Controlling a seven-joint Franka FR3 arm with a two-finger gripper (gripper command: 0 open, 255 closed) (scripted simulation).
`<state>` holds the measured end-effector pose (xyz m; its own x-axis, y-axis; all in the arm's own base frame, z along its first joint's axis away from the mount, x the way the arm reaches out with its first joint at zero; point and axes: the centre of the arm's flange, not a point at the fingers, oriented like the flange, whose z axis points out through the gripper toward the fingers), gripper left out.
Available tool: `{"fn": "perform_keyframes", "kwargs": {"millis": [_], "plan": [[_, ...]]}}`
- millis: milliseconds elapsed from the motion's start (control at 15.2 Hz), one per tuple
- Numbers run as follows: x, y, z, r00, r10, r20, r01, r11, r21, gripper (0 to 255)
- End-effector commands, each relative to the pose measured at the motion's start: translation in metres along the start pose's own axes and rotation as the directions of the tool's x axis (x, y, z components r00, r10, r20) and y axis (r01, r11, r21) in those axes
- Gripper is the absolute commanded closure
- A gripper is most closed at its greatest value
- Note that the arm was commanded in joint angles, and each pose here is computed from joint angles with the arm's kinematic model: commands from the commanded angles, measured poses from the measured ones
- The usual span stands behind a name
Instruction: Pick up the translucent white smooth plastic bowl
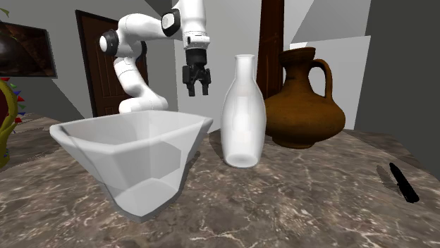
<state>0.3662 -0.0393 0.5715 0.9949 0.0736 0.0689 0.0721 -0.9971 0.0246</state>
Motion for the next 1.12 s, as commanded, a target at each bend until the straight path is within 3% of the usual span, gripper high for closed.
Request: {"fn": "perform_keyframes", "kwargs": {"millis": [0, 528, 1056], "plan": [[0.009, 0.023, 0.003, 1.0, -0.002, 0.002, 0.002, 1.0, -0.029, 0], [0.05, 0.103, 0.014, 1.0, -0.006, 0.009, 0.007, 0.99, -0.14, 0], [0.091, 0.184, 0.017, 1.0, -0.009, 0.016, 0.013, 0.969, -0.248, 0]]}}
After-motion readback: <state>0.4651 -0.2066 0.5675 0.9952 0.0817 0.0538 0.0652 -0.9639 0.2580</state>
